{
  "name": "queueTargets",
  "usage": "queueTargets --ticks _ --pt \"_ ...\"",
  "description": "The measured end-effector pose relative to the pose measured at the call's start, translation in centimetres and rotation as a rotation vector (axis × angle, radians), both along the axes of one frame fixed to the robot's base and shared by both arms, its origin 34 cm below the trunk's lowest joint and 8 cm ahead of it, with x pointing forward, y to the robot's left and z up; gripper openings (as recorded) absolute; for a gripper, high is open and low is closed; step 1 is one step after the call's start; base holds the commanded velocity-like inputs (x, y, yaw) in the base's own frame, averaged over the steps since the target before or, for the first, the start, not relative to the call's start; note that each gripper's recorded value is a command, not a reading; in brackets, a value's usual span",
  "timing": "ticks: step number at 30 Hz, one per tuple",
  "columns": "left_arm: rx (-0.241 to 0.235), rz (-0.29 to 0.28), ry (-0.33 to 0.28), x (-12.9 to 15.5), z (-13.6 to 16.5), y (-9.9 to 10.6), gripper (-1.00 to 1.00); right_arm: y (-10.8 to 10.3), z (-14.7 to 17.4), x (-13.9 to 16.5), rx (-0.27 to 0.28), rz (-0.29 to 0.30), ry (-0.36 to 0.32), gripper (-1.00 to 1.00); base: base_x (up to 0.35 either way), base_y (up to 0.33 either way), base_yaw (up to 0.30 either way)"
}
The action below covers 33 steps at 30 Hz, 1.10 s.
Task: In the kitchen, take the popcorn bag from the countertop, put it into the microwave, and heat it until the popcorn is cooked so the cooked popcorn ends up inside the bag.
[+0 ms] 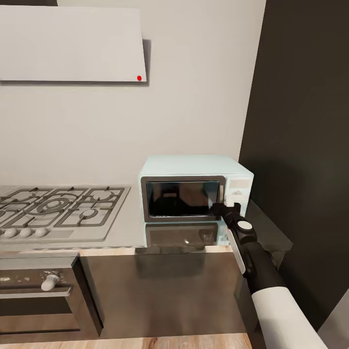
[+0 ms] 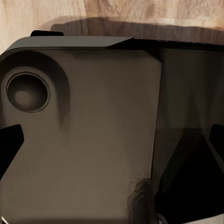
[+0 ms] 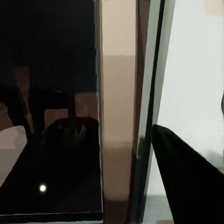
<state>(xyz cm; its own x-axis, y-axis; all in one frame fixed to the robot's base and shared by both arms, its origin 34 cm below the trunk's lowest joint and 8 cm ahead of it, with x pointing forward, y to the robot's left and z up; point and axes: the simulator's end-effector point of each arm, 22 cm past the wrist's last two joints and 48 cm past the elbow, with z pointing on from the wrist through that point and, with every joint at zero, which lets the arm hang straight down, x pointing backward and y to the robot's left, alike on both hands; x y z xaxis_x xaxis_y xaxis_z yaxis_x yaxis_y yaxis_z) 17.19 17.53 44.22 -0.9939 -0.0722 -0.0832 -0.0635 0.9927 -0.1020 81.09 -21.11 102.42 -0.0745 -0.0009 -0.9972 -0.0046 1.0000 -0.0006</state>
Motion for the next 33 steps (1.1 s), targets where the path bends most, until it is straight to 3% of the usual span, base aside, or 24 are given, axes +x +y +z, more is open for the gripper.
queueTargets --ticks 17,21,27,33 --pt "0.0 0.0 -0.001 0.0 0.0 0.0 1.0 -0.5 0.0 0.0 -0.02 -0.023 0.001 -1.0 -0.01 0.0 0.0" --pt "0.0 0.003 0.0 0.0 0.0 0.0 1.0 -0.5 0.0 1.7 -0.038 -0.028 0.026 -1.0 -0.282 0.0 0.0" --pt "0.0 0.003 0.0 0.0 0.0 0.0 1.0 -0.1 -0.1 1.7 -0.01 -0.023 0.027 -1.0 -0.325 0.0 0.0" --pt "0.0 0.002 0.0 0.0 0.0 0.0 1.0 0.9 0.0 1.6 -0.029 -0.008 0.024 -1.0 -0.265 0.0 0.0"
